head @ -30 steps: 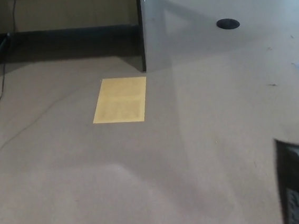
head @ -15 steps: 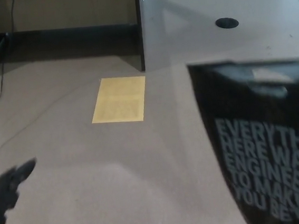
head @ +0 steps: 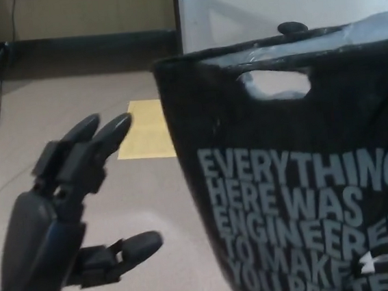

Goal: A person is holding a plastic bag and the robot extends its left hand to grab the bag by hooking its thumb into the holes at the top and brings its hand down by its side. Then it extends its arm again to hand the plastic bag back to the person.

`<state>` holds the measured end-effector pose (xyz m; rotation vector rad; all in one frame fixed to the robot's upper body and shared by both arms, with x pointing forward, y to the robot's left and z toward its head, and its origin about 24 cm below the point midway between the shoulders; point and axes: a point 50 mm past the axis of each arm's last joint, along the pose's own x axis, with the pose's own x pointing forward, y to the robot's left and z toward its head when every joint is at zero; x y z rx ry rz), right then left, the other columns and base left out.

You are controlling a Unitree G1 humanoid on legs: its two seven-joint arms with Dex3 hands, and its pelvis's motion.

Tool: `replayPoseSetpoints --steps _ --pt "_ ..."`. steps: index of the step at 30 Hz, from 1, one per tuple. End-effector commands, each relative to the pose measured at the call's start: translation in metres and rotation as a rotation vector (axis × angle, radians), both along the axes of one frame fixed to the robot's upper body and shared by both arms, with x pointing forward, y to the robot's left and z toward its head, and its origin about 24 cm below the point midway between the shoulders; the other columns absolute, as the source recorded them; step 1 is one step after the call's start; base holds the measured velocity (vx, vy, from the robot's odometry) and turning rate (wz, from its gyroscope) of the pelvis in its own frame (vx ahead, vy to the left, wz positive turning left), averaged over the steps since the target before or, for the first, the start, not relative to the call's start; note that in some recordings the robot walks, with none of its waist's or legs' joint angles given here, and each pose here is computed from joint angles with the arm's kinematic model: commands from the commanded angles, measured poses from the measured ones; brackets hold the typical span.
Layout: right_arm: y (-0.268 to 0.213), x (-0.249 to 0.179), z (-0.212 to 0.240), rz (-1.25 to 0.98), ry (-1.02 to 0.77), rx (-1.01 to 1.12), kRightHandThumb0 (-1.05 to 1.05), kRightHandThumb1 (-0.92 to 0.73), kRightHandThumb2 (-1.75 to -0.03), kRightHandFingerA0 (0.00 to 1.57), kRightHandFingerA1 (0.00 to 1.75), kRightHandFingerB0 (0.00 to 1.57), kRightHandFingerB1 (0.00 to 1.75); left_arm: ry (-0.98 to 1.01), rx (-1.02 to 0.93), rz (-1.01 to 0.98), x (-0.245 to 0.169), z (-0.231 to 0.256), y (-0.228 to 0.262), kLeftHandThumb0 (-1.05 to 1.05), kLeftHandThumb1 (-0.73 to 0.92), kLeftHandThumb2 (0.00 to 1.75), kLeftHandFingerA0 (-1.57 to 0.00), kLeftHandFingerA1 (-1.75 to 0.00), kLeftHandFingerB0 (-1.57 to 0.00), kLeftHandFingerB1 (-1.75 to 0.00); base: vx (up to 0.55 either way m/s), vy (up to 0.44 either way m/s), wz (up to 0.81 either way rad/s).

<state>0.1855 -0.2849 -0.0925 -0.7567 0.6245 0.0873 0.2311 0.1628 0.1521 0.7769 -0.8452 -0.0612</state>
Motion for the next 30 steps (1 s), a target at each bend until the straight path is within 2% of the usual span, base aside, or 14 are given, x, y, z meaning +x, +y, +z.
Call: replayPoseSetpoints --steps 1,2,3,6,7,8,11,13,17,20,24,28,29,30 --pt "-0.008 -0.002 0.003 -0.014 -0.001 -0.007 -0.29 -0.67 -0.6 0.73 0.67 0.6 0.41 -0.026 0.073 0.022 0.005 0.012 -0.017 -0.63 0.41 0.6 -0.09 -0.29 -0.12 -0.26 0.0 0.0 0.0" --pt "-0.008 -0.002 0.003 -0.011 -0.001 -0.012 -0.29 -0.67 -0.6 0.74 0.68 0.6 0.41 -0.04 0.076 0.022 0.006 0.016 -0.021 -0.6 0.47 0.56 -0.1 -0.29 -0.12 -0.26 0.0 0.0 0.0" --pt "-0.008 -0.002 0.003 -0.003 0.0 -0.018 -0.29 -0.68 -0.61 0.73 0.68 0.59 0.41 -0.051 0.078 0.022 0.007 0.019 -0.025 -0.63 0.41 0.75 -0.03 -0.34 -0.08 -0.32 0.0 0.0 0.0" --pt "-0.007 -0.002 0.003 -0.005 -0.001 -0.016 -0.29 -0.67 -0.6 0.73 0.69 0.59 0.41 -0.096 0.075 0.008 0.012 0.027 -0.034 -0.6 0.39 0.76 -0.01 -0.34 -0.1 -0.34 0.0 0.0 0.0" --pt "-0.007 -0.002 0.002 -0.005 0.0 -0.016 -0.28 -0.68 -0.6 0.73 0.63 0.59 0.41 -0.105 0.077 0.007 0.013 0.028 -0.036 -0.65 0.45 0.6 -0.09 -0.27 -0.12 -0.25 0.0 0.0 0.0" --pt "-0.008 -0.003 0.002 -0.006 0.005 -0.018 -0.29 -0.68 -0.6 0.72 0.63 0.59 0.41 -0.12 0.081 0.009 0.014 0.03 -0.039 -0.65 0.41 0.72 -0.06 -0.3 -0.1 -0.28 0.0 0.0 0.0" --pt "-0.008 -0.004 0.002 -0.01 0.0 -0.011 -0.29 -0.67 -0.6 0.73 0.74 0.6 0.41 -0.135 0.086 0.02 0.016 0.033 -0.044 -0.62 0.4 0.71 -0.06 -0.28 -0.1 -0.29 0.0 0.0 0.0" --pt "-0.008 -0.004 0.003 -0.004 -0.006 -0.014 -0.29 -0.68 -0.6 0.73 0.75 0.6 0.42 -0.142 0.093 0.03 0.019 0.035 -0.046 -0.61 0.39 0.72 -0.05 -0.28 -0.1 -0.28 0.0 0.0 0.0" --pt "-0.008 -0.003 0.003 0.005 -0.004 -0.027 -0.29 -0.68 -0.6 0.73 0.75 0.6 0.41 -0.139 0.116 0.06 0.027 0.036 -0.05 -0.61 0.4 0.72 -0.06 -0.33 -0.08 -0.23 0.0 0.0 0.0" --pt "-0.008 -0.003 0.003 0.008 -0.004 -0.025 -0.29 -0.68 -0.6 0.72 0.67 0.6 0.41 -0.134 0.105 0.073 0.032 0.036 -0.053 -0.62 0.4 0.74 -0.06 -0.39 -0.06 -0.26 0.0 0.0 0.0" --pt "-0.007 -0.002 0.003 -0.01 -0.005 -0.011 -0.28 -0.67 -0.6 0.73 0.69 0.6 0.42 -0.141 0.109 0.088 0.039 0.039 -0.058 -0.67 0.42 0.74 -0.09 -0.31 -0.09 -0.24 0.0 0.0 0.0" --pt "-0.008 -0.003 0.003 0.002 0.001 -0.025 -0.28 -0.68 -0.6 0.73 0.67 0.6 0.41 -0.154 0.117 0.093 0.043 0.039 -0.062 -0.64 0.41 0.74 -0.06 -0.4 0.0 -0.25 0.0 0.0 0.0" --pt "-0.008 -0.002 0.003 0.005 0.0 -0.027 -0.29 -0.68 -0.61 0.72 0.64 0.59 0.41 -0.156 0.114 0.095 0.045 0.039 -0.063 -0.65 0.42 0.69 -0.09 -0.38 -0.08 -0.29 0.0 0.0 0.0" --pt "-0.008 -0.003 0.003 0.006 -0.002 -0.026 -0.29 -0.68 -0.61 0.73 0.69 0.6 0.41 -0.158 0.116 0.103 0.048 0.039 -0.065 -0.33 0.27 0.86 0.0 -0.49 0.0 -0.48 0.0 0.0 0.0"
